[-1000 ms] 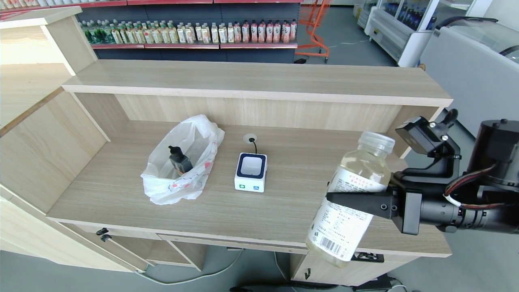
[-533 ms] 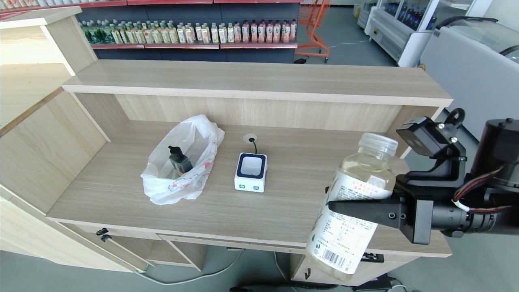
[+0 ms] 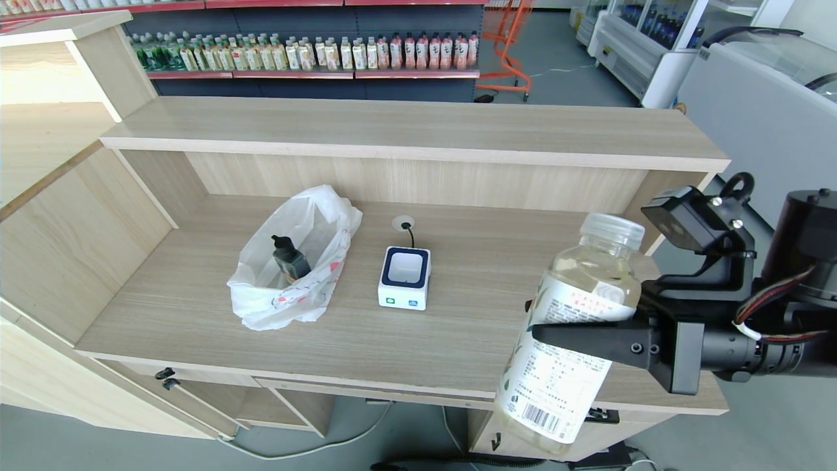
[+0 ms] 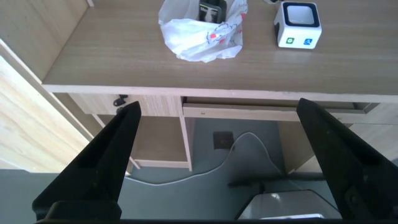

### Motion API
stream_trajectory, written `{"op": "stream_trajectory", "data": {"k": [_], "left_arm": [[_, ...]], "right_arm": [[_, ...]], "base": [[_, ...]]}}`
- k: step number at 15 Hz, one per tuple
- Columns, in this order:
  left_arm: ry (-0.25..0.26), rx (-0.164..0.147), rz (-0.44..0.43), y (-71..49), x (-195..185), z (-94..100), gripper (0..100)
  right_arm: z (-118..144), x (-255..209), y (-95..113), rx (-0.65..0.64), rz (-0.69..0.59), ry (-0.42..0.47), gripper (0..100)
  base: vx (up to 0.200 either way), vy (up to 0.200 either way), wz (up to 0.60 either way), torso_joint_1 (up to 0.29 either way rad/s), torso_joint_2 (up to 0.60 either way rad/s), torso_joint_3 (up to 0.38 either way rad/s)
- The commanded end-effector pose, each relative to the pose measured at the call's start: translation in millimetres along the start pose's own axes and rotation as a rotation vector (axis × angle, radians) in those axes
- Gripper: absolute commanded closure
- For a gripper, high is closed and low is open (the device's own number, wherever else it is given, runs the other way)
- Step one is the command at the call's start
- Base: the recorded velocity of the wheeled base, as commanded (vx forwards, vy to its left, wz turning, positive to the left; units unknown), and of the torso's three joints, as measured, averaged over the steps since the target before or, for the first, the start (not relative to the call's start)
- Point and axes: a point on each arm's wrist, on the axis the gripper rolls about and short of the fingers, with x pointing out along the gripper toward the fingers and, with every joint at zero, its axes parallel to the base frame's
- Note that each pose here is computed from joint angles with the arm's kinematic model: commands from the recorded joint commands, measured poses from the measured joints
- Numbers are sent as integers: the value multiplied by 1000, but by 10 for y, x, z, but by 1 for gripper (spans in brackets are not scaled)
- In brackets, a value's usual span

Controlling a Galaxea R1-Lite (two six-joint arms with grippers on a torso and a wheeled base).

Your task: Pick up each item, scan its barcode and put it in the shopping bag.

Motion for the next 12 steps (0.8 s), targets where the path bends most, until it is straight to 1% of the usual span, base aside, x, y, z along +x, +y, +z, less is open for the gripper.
{"op": "stream_trajectory", "data": {"k": [1, 8, 10, 11, 12], "left_arm": [[2, 0, 0, 0, 1, 0, 0], [2, 0, 0, 0, 1, 0, 0], [0, 0, 0, 0, 0, 0, 0], [0, 0, 0, 0, 0, 0, 0], [2, 0, 0, 0, 1, 0, 0]], "right_arm": [[11, -8, 14, -3, 5, -3, 100], [34, -34, 23, -16, -6, -15, 100], [69, -114, -67, -113, -102, -46, 100], [83, -236, -155, -293, -255, -56, 100], [63, -396, -213, -399, -374, -50, 100]], "base": [[0, 0, 0, 0, 0, 0], [0, 0, 0, 0, 0, 0], [0, 0, 0, 0, 0, 0], [0, 0, 0, 0, 0, 0], [0, 0, 0, 0, 0, 0]]}}
